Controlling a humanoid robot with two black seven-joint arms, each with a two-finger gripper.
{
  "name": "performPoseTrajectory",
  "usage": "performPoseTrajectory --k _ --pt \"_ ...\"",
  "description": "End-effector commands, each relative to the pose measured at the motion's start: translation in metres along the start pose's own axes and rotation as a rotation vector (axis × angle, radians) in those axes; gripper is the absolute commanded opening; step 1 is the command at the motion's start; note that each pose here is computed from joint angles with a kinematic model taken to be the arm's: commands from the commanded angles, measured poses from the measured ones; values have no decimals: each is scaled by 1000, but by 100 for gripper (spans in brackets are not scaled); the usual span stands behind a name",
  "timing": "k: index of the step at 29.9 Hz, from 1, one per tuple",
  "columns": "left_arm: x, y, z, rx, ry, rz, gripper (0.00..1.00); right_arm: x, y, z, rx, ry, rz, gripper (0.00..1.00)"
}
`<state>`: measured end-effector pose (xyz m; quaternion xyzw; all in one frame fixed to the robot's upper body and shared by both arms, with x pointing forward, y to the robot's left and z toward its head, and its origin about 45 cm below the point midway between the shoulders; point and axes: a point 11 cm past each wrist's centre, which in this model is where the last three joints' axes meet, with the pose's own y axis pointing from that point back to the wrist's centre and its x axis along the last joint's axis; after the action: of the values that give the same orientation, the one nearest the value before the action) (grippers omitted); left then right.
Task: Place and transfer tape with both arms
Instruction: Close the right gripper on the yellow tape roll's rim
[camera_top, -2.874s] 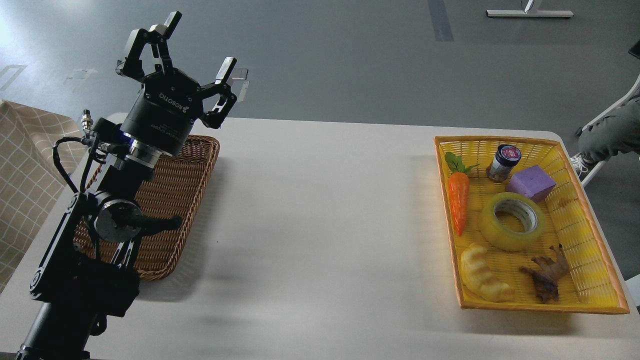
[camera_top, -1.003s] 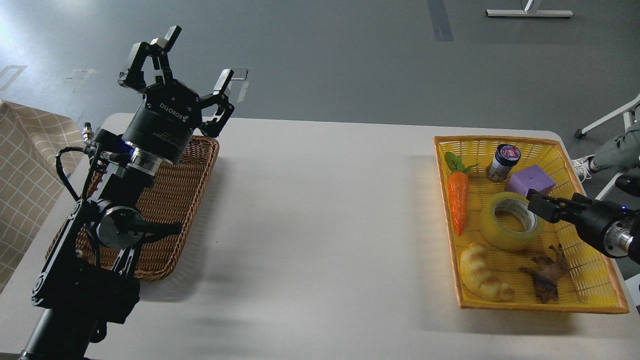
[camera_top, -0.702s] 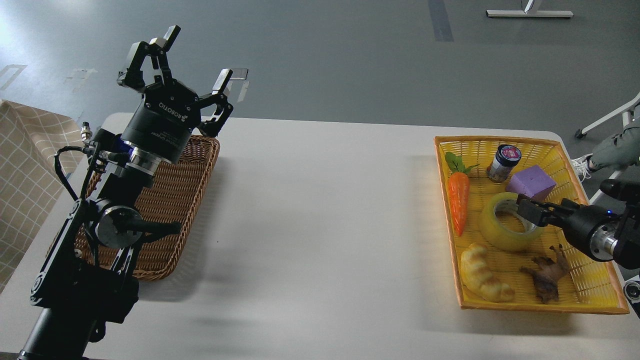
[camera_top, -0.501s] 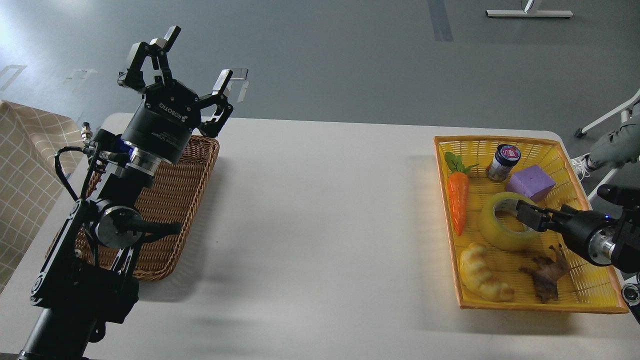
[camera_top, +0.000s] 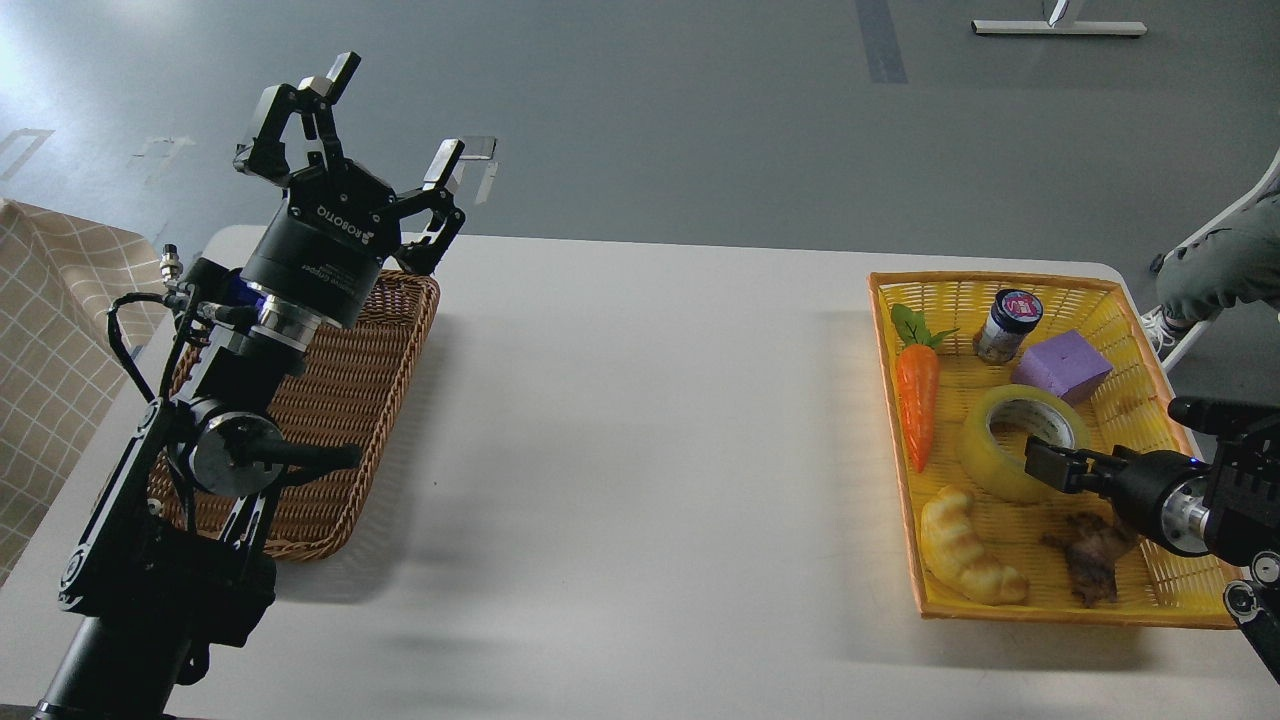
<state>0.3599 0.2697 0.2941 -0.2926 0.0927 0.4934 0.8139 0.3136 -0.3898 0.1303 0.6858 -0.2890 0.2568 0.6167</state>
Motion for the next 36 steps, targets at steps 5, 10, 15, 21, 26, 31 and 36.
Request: performPoseTrajectory --k 5,10,15,21,26,31,36 --pt "1 0 1 0 -2 1 98 3 -1 -3 5 3 5 96" --pt "1 1 1 1 -3 2 98 3 -1 -3 5 3 5 96" --pt "1 1 1 2 -4 2 98 4 -1 -1 2 5 6 94" --pt "3 1 -1 6 -3 9 98 2 0 4 -34 7 0 75" --pt "4 1 0 5 -5 9 98 -1 -1 4 -38 4 -4 62" --pt "3 1 0 5 -5 9 98 -2 -1 3 -38 2 -6 47" --pt "4 1 -1 6 -3 10 98 -4 -1 3 -36 -1 -9 40"
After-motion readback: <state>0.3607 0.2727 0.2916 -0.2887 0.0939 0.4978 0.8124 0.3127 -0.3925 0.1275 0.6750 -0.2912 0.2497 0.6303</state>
